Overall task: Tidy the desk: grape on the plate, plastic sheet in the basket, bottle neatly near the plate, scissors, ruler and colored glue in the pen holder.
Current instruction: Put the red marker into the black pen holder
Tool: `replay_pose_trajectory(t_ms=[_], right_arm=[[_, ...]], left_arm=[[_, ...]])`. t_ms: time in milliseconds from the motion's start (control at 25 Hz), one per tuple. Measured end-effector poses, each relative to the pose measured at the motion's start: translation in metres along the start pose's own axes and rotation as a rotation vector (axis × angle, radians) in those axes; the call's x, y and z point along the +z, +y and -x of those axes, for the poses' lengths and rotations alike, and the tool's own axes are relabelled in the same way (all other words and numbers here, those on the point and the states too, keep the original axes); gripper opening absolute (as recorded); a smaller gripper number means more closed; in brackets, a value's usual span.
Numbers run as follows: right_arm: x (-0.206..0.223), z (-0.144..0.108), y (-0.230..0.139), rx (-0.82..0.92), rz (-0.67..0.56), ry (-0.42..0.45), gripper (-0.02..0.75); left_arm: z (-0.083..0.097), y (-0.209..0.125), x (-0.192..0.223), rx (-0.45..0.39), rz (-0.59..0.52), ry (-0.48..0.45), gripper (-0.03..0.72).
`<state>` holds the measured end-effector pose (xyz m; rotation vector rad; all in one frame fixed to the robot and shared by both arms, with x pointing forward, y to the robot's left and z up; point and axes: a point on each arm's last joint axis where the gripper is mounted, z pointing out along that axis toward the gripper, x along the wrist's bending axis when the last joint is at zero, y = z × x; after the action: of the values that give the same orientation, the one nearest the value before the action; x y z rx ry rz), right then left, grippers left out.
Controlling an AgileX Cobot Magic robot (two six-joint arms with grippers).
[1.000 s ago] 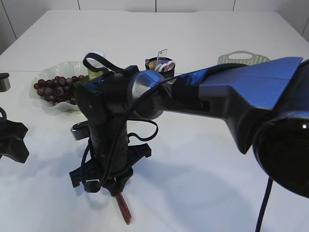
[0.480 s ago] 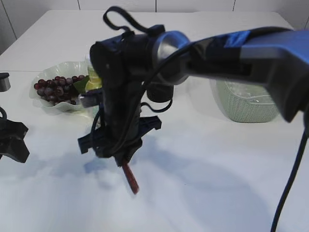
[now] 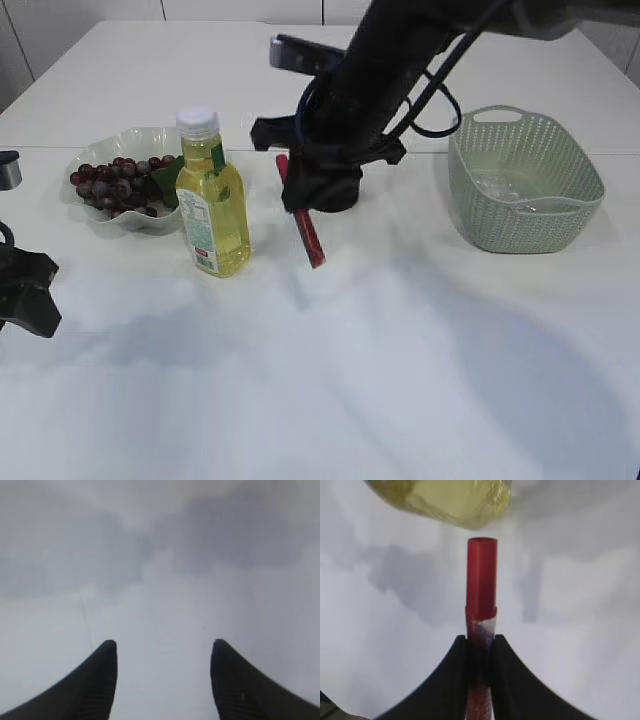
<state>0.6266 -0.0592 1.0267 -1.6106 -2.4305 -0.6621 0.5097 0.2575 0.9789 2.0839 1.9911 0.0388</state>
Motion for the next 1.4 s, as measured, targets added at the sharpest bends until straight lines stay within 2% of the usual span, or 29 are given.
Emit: replay_pose_trajectory(t_ms=[200, 320, 440, 600, 760, 1040, 1240, 1400], right_arm=[[-0.026, 0.038, 0.018, 0.029, 0.157, 0.168, 0.119], [-0.045, 0.059, 0.029, 0.024, 0.297, 0.296, 0.119], [-0.063, 0.075, 0.039, 0.002, 0.447, 0.387, 0.119], [-0.08, 0.089, 0.049, -0.032, 0.627, 0.436, 0.119], [-0.078, 0.096, 0.057, -0.081, 0.742, 0.398, 0.118], [-0.074, 0.113, 0.071, -0.196, 0.937, 0.211, 0.118], [-0.061, 0.125, 0.079, -0.199, 1.04, 0.187, 0.118], [-0.045, 0.135, 0.083, -0.232, 1.059, 0.145, 0.118]], left_arm=[[0.0, 0.0, 0.0, -0.002, -0.002, -0.002, 0.435], [0.001, -0.002, 0.0, -0.008, -0.016, -0.01, 0.435], [0.001, -0.002, 0.0, -0.01, -0.02, -0.011, 0.435], [0.001, -0.002, 0.0, -0.011, -0.02, -0.013, 0.435], [0.001, -0.002, 0.0, -0.012, -0.02, -0.014, 0.435], [0.001, -0.002, 0.0, -0.012, -0.027, -0.015, 0.435], [0.001, -0.003, 0.0, -0.012, -0.031, -0.015, 0.435], [0.002, -0.003, 0.0, -0.013, -0.035, -0.016, 0.435]])
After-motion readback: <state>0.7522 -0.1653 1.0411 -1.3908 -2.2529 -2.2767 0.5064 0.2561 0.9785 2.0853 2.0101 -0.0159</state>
